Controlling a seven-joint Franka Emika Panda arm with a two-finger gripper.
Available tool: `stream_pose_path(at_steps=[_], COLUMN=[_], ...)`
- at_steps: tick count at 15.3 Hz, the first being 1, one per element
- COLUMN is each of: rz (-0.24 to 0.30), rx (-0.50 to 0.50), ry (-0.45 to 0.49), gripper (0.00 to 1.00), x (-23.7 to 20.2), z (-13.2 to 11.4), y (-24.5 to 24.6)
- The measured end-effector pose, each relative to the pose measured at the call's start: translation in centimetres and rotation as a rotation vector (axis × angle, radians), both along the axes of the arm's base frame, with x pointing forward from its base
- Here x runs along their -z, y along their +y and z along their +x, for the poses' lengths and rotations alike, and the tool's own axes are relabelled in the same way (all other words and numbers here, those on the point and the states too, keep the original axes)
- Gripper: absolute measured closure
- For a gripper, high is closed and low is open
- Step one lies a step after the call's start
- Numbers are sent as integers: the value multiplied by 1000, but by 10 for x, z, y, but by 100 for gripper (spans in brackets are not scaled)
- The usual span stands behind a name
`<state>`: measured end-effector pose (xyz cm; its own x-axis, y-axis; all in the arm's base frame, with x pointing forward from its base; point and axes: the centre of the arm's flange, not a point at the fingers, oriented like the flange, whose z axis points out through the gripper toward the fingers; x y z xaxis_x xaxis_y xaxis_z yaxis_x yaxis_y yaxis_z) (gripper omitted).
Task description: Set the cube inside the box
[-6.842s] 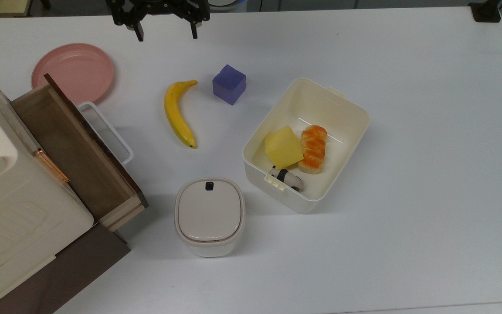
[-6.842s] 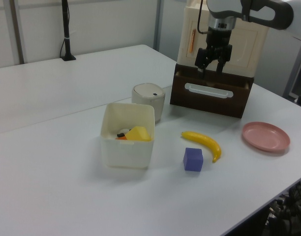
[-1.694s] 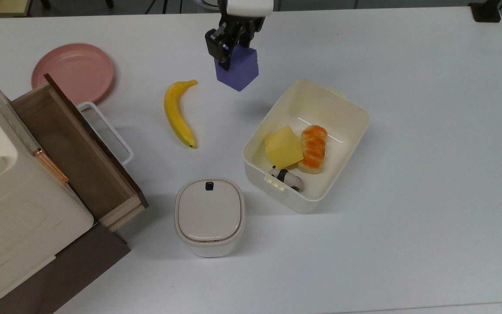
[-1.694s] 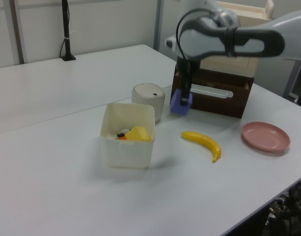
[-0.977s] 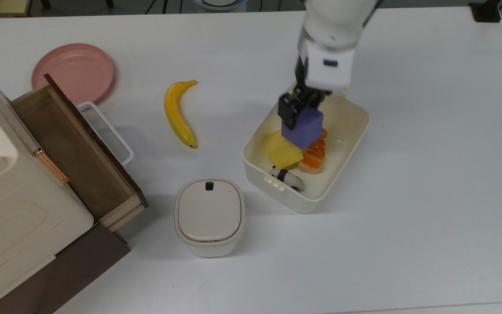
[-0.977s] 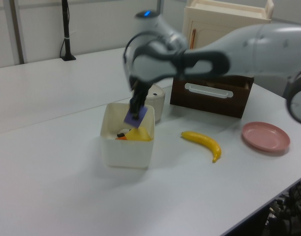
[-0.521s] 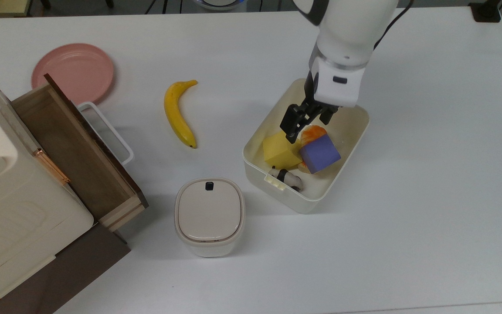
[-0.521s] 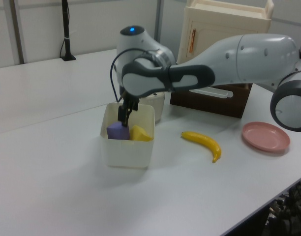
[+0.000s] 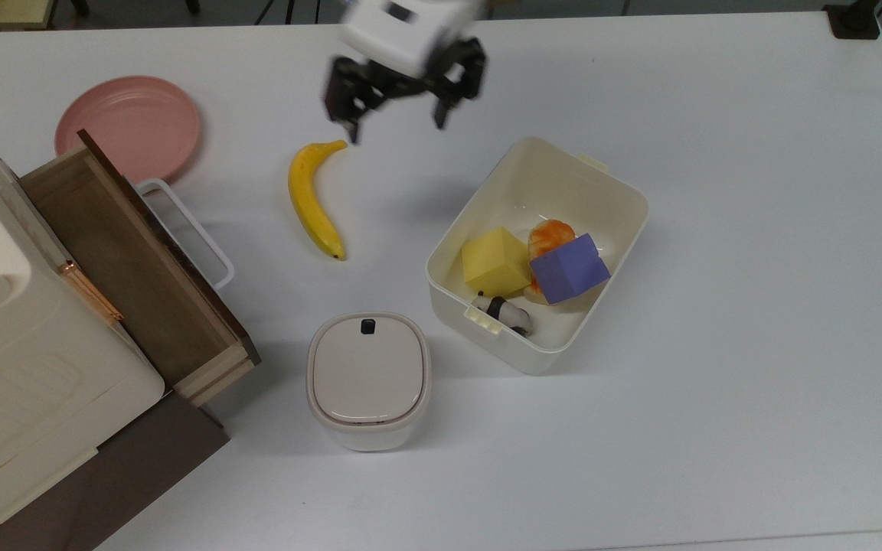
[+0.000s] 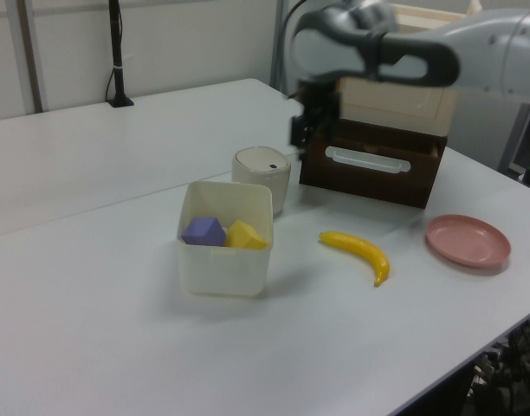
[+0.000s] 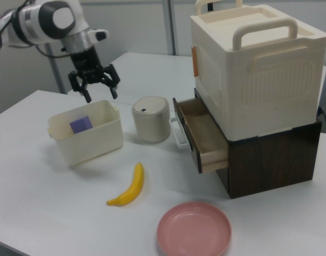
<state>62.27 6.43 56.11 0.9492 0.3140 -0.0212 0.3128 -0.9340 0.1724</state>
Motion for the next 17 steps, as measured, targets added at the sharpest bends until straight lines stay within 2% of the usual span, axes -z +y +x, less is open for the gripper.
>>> stream_pose_path(at_steps=[3,6,12,17], rz=[57,78,82,136], rx=[109,163,164,168], ry=[22,34,56,45], gripper=[0,0,0,0], x=[-19,-20,-9,-17], z=[-14,-20,-20,-22], y=[-56,-85,-83,-78])
